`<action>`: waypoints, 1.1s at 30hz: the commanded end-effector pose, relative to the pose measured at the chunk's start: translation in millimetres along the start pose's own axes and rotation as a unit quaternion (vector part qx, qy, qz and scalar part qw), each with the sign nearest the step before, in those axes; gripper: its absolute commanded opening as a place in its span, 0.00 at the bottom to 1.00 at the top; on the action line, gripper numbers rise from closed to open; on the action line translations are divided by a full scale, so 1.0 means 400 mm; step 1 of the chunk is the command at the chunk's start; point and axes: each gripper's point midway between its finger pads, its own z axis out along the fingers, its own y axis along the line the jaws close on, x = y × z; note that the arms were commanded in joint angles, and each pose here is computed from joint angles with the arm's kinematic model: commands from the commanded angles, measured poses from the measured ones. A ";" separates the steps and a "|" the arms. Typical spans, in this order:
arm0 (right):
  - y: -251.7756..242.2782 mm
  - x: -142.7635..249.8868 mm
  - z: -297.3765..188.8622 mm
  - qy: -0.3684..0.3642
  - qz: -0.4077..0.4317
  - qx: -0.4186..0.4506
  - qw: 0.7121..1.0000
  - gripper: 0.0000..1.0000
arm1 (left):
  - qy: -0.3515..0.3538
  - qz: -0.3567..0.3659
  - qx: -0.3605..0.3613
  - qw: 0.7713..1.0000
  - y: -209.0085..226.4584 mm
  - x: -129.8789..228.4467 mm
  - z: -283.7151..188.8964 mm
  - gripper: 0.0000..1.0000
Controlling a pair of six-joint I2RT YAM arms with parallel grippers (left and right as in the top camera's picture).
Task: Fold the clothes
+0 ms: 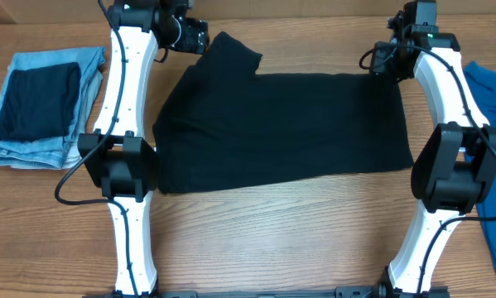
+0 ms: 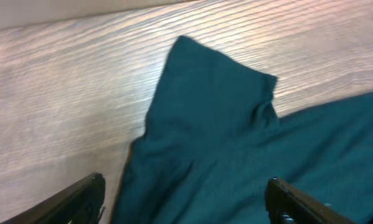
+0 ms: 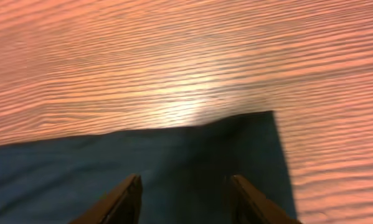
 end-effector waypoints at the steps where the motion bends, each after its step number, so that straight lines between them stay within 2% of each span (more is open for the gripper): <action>1: -0.022 -0.024 -0.021 -0.017 0.002 0.032 0.999 0.50 | -0.015 0.078 0.027 0.996 -0.015 -0.014 0.027 0.92; 7: -0.024 -0.004 -0.019 -0.001 0.003 0.034 0.999 0.49 | -0.022 0.096 0.011 0.995 0.021 -0.014 0.123 0.99; 12: -0.025 0.011 -0.019 0.011 0.003 0.035 0.999 0.49 | -0.041 0.120 -0.005 0.992 0.041 -0.013 0.270 1.00; 15: -0.026 0.016 -0.019 0.015 0.003 0.035 0.999 0.49 | -0.033 0.128 -0.002 0.991 0.028 0.023 0.364 1.00; 19: -0.027 0.026 -0.020 0.023 0.003 0.036 0.999 0.49 | -0.009 0.147 -0.061 0.987 0.046 0.067 0.444 0.98; 23: -0.028 0.039 -0.021 0.034 0.002 0.038 0.999 0.49 | 0.013 0.150 -0.101 0.983 0.068 0.101 0.476 0.97; 25: -0.028 0.042 -0.021 0.036 0.002 0.038 0.999 0.49 | 0.018 0.141 -0.123 0.982 0.087 0.105 0.472 0.90; 29: -0.028 0.043 -0.021 0.037 0.002 0.038 0.999 0.49 | 0.036 0.123 -0.164 0.978 0.134 0.122 0.459 0.86; 33: -0.028 0.040 -0.021 0.035 0.002 0.038 0.999 0.50 | 0.054 0.103 -0.168 0.979 0.162 0.148 0.451 0.84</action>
